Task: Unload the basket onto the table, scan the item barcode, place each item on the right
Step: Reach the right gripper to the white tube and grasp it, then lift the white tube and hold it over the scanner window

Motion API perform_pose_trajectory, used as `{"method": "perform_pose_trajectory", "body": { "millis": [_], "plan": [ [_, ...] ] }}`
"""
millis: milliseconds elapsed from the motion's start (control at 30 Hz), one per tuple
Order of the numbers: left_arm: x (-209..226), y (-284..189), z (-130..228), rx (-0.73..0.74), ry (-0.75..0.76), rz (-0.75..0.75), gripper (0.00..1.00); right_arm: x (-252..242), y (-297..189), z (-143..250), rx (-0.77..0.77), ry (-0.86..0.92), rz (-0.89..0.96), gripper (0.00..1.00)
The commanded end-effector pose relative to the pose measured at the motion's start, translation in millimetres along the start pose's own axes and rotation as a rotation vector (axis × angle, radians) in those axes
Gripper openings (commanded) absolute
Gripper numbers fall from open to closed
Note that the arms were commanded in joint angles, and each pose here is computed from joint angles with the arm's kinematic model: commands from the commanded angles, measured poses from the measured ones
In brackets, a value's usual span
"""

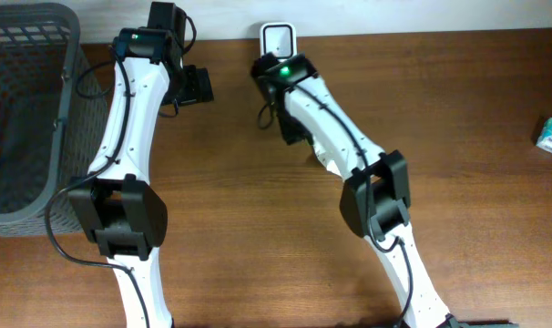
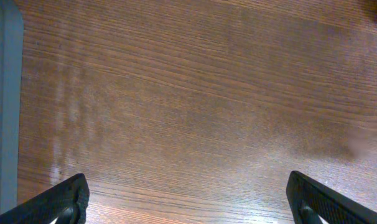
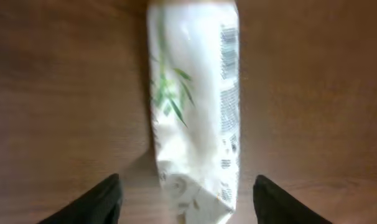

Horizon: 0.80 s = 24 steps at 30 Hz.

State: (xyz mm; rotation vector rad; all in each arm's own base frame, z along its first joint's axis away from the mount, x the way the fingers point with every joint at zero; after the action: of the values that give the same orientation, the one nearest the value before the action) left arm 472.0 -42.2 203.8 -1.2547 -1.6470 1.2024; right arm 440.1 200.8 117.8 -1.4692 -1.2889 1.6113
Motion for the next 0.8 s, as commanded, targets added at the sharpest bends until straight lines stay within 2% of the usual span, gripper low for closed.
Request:
{"method": "perform_pose_trajectory", "body": {
  "millis": [0,200,333,400,467,500,567,600,700,733,767],
  "plan": [
    [3,-6,-1,-0.013,-0.006,0.003,0.99,-7,0,-3,-0.043,0.016,0.079,0.66],
    [3,-6,-1,-0.013,-0.006,0.003,0.99,5,47,4,-0.028,-0.003,0.138,0.66],
    [3,-6,-1,-0.013,-0.006,0.003,0.99,4,81,13,0.006,-0.033,0.145,0.70],
    [3,-6,-1,-0.013,-0.006,0.003,0.99,-1,89,16,0.025,-0.027,0.144,0.61],
    [3,-6,-1,-0.013,-0.006,0.003,0.99,-2,90,14,0.033,-0.007,0.095,0.45],
    [3,-6,-1,-0.013,-0.006,0.003,0.99,-2,87,10,0.037,0.013,0.036,0.43],
    [3,-6,-1,-0.013,-0.006,0.003,0.99,-8,71,0,0.041,0.059,-0.098,0.31],
    [3,-6,-1,-0.013,-0.006,0.003,0.99,-12,62,-6,0.045,0.072,-0.185,0.31],
    [3,-6,-1,-0.013,-0.006,0.003,0.99,-22,27,-16,0.057,0.071,-0.587,0.32],
    [3,-6,-1,-0.013,-0.006,0.003,0.99,-25,19,-16,0.062,0.066,-0.764,0.31],
    [3,-6,-1,-0.013,-0.006,0.003,0.99,-27,15,-16,0.063,0.064,-0.854,0.26]
  ]
}}
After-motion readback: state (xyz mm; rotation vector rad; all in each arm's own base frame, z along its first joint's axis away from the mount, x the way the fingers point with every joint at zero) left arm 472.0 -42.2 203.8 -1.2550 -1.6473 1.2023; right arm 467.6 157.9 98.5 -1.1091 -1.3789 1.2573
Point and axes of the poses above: each gripper's point midway between its finger pads, its own y axis out along the fingers, its own x axis along the line the jaws close on, z = x × y, the point moved 5 cm from there along -y, back along the fingers, and after that the axes turned 3 degrees about -y, right-handed, at the moved point
